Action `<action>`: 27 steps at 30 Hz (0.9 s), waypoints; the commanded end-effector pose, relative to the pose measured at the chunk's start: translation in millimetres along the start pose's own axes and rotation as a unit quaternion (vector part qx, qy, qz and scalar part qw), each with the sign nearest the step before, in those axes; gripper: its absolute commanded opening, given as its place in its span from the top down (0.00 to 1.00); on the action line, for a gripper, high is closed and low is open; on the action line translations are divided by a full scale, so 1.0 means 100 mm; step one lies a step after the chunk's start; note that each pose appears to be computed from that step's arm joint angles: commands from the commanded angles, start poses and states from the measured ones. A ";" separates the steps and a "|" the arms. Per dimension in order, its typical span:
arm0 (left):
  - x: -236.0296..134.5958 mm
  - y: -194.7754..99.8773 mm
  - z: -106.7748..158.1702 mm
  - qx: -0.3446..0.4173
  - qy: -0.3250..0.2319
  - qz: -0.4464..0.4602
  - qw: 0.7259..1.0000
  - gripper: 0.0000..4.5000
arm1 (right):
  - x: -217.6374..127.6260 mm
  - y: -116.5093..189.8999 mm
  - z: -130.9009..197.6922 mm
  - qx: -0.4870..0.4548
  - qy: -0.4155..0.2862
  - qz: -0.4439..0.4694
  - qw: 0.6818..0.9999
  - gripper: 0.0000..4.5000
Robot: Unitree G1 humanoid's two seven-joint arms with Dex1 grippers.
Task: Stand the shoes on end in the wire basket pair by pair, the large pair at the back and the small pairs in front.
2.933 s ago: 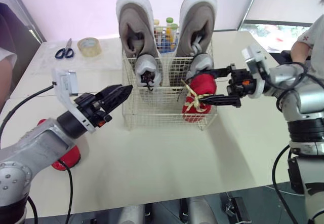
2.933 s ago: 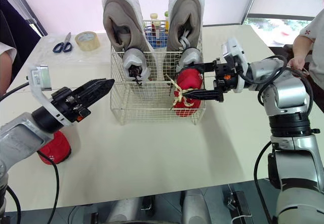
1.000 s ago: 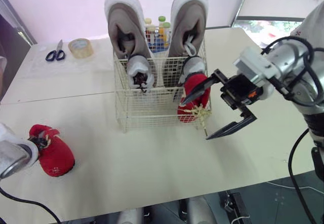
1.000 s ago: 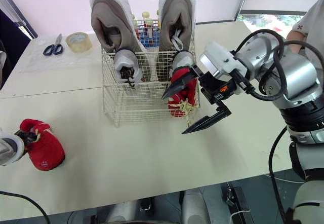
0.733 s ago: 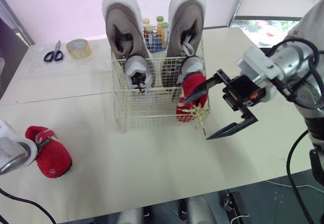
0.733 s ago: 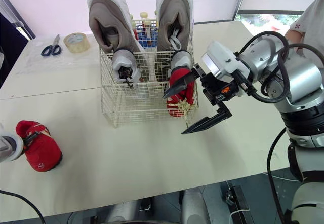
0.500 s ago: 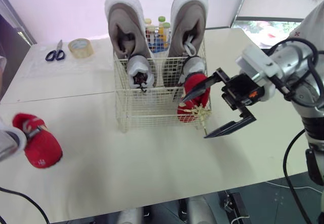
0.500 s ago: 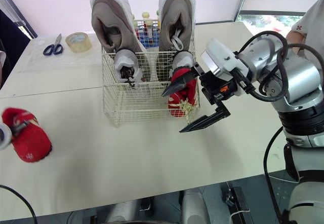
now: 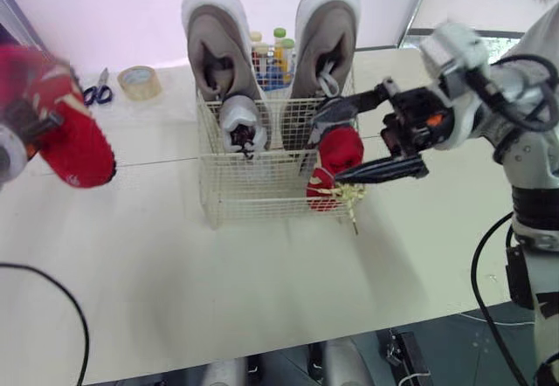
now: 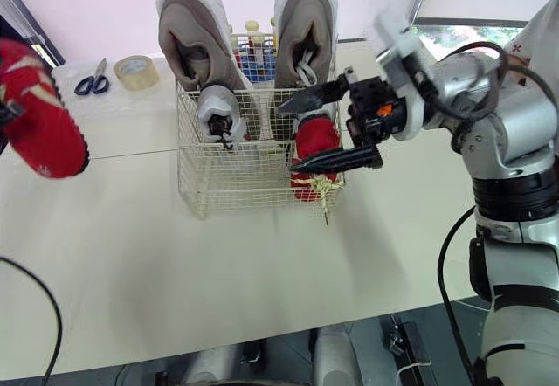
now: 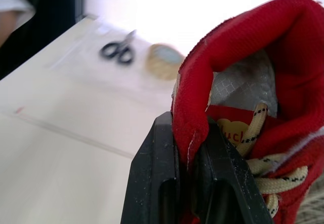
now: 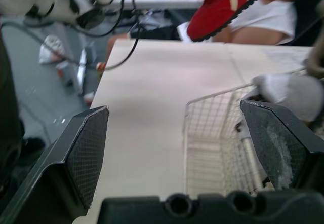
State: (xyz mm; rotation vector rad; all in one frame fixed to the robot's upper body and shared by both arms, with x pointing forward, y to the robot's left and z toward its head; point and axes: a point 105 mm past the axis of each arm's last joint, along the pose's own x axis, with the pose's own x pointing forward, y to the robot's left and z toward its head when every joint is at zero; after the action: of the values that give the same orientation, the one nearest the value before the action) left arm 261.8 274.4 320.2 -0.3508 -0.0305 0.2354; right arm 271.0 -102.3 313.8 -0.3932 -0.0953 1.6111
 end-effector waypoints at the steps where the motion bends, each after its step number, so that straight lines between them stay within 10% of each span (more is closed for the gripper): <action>1: -0.01 -0.38 0.05 0.037 -0.048 -0.082 0.995 0.94 | -0.12 -0.02 0.08 0.005 -0.007 -0.061 0.998 0.00; 6: -0.31 -1.08 0.06 0.088 -0.136 -0.284 0.945 0.94 | -0.20 -0.06 0.02 0.033 -0.010 -0.121 0.992 0.00; 27: -0.13 -1.36 -0.68 0.066 -0.148 -0.329 0.930 0.94 | -0.17 -0.04 -0.13 0.075 0.010 -0.143 0.987 0.00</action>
State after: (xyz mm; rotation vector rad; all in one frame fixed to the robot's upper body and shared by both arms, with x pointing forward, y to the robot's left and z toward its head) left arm 294.5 125.5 286.4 -0.1663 -0.3309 -0.3784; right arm 283.4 -123.2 292.1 -0.2358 0.0434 1.3122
